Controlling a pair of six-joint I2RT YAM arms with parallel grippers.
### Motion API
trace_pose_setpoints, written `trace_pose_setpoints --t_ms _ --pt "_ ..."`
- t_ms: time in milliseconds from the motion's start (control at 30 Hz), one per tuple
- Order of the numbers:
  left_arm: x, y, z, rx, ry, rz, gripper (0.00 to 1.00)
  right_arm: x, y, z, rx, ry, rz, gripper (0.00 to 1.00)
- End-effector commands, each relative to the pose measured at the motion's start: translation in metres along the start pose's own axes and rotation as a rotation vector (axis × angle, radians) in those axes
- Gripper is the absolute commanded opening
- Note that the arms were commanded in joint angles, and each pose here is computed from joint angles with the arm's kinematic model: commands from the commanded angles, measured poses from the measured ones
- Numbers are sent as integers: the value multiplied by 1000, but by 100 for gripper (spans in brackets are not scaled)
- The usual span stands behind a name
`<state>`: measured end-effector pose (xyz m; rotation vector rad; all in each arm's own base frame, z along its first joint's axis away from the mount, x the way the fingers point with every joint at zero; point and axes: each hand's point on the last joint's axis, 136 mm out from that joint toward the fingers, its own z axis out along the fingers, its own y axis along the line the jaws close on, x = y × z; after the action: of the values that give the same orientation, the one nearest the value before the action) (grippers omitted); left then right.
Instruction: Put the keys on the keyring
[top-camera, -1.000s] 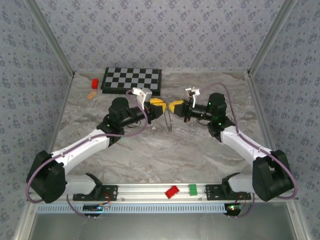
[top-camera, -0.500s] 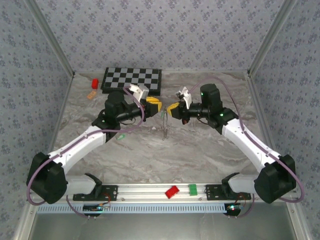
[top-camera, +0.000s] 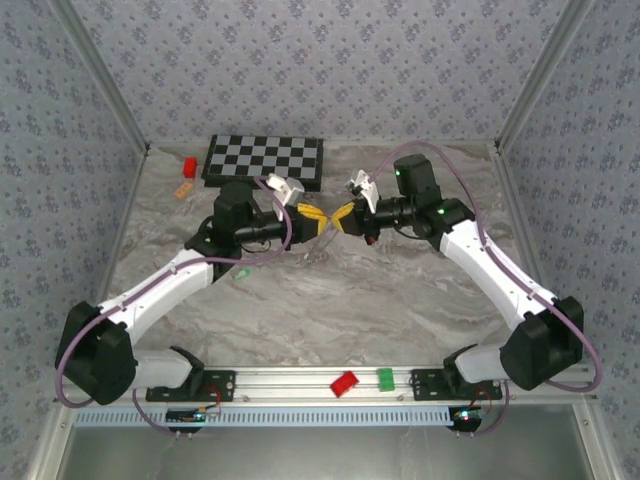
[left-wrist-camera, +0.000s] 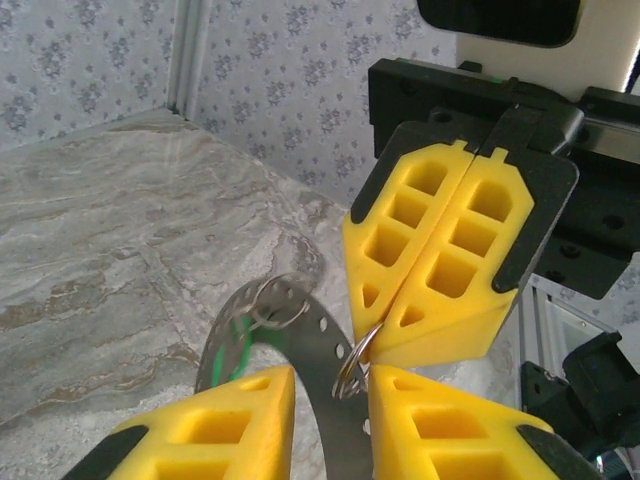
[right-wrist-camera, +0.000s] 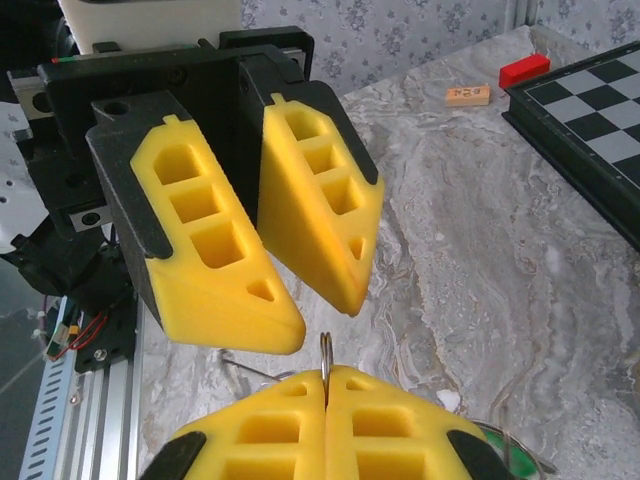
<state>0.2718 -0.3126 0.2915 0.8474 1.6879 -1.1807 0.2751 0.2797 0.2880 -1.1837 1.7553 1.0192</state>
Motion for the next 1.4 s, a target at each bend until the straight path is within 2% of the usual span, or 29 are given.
trace_pose_setpoints --t_ms 0,100,300,367,500,567,633,700,867,933,1133,1367 --pt "-14 -10 1 64 -10 36 24 -11 10 -1 -43 -16 -34 0" --pt "-13 -11 3 75 -3 31 22 -11 13 0 -56 -19 -35 0" --pt "-10 -12 6 104 20 20 8 -12 16 1 -67 -21 -36 0" --pt "-10 -14 6 114 23 21 0 -11 15 1 -68 -21 -35 0" --pt "-8 -16 6 126 26 20 0 -11 14 0 -61 -26 -32 0" --pt "-12 -14 6 113 7 18 0 -13 11 -2 -43 -41 -20 16" --pt "-17 -12 5 97 -29 16 0 -21 6 -9 -18 -85 -13 20" --pt "-22 -11 3 86 -71 5 0 -14 -4 -13 17 -122 30 22" --pt "-40 -12 -2 65 -185 -9 0 -23 -34 -48 145 -334 95 20" --pt "-46 -16 -4 61 -222 -1 0 -20 -41 -55 161 -378 123 19" --pt "-58 -23 1 33 -311 -2 0 -12 -39 -46 109 -399 168 18" --pt "-67 -18 3 19 -422 -75 0 -26 -28 -47 45 -502 182 18"
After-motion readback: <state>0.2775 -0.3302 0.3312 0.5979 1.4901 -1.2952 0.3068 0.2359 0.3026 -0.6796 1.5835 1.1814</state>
